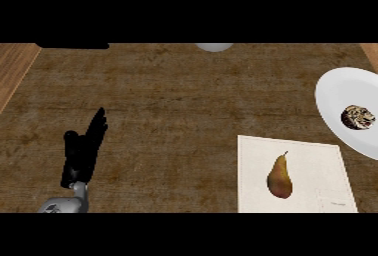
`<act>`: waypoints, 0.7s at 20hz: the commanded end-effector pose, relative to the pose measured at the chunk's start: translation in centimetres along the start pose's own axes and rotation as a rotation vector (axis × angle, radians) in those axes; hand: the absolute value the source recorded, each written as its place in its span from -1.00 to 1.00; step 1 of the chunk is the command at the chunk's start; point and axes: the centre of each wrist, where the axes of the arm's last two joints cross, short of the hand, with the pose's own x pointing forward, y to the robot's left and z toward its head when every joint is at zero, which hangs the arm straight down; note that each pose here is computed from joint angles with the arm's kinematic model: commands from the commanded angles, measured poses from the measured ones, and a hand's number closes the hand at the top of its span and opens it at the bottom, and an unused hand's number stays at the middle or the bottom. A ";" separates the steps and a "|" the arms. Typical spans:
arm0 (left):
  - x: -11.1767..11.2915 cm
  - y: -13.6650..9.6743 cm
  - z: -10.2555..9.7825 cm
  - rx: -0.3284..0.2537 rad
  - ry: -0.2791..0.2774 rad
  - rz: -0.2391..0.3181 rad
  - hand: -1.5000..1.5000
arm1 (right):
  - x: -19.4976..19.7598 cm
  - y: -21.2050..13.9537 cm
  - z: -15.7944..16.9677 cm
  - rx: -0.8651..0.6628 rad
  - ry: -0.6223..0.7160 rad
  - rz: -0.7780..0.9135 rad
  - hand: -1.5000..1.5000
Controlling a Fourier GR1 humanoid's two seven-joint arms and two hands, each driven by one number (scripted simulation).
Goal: Pick the cupcake from the placemat and place it in the plate
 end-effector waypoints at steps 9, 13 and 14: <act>-1.0 0.9 0.6 -0.018 0.009 -0.004 0.00 | -3.3 1.1 2.7 0.070 -0.101 -0.125 -1.00; 0.4 0.6 -0.1 0.002 0.007 0.015 0.00 | -2.3 -0.9 3.2 0.051 -0.106 -0.107 -1.00; -0.4 0.9 0.7 -0.015 0.002 -0.003 0.00 | -2.3 0.3 2.1 0.043 -0.074 -0.094 -1.00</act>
